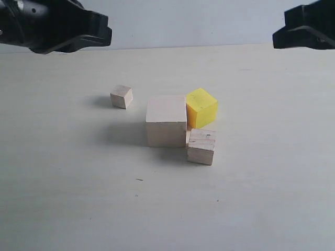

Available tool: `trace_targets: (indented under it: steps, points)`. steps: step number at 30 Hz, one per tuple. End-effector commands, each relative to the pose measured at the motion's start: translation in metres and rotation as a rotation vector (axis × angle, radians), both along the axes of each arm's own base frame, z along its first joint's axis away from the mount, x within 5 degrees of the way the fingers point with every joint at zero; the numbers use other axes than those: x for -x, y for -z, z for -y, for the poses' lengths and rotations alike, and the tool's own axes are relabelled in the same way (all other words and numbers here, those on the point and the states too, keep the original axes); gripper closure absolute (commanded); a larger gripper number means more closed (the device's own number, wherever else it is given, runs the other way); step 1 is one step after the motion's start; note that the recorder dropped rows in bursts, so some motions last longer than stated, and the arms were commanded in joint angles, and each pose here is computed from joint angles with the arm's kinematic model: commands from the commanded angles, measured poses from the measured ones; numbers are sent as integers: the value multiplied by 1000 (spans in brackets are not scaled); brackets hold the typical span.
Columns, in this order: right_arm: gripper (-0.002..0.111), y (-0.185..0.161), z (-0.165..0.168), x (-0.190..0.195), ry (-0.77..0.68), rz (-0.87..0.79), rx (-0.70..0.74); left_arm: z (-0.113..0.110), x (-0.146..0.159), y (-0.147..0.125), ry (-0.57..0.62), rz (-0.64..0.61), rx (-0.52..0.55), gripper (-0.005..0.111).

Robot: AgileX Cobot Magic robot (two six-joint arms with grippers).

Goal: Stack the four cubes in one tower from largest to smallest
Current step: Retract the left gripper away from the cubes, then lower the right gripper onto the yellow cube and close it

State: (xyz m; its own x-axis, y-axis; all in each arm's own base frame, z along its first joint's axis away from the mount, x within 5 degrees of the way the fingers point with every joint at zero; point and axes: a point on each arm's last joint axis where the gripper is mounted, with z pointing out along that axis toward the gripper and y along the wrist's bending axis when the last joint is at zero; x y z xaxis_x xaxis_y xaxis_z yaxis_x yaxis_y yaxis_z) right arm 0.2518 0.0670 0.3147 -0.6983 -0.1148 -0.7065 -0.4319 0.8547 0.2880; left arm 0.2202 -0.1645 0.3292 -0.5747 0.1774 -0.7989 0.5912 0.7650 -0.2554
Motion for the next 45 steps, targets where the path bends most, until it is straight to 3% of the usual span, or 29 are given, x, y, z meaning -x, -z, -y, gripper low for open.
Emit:
trace_targets:
  steps: [1,8,14,17,23,25,45]
  points:
    - [108,16,-14,-33,-68,-43,105,-12,18,-1,-20,-12,24,107]
    - [108,70,-45,-63,-176,-66,303,-32,49,-5,-47,-1,80,107]
    - [102,103,-50,-79,-152,-120,300,-44,64,-6,-73,-7,75,107]
    - [86,117,-53,-82,-162,-155,276,-46,67,-2,-78,-15,72,107]
    - [36,131,-58,-85,-228,-149,272,-47,69,2,-81,-49,69,107]
    - [27,133,-58,-88,-218,-142,270,-47,69,2,-78,-54,66,107]
    - [27,157,-66,-101,-213,-219,214,-47,70,3,-84,-70,66,107]
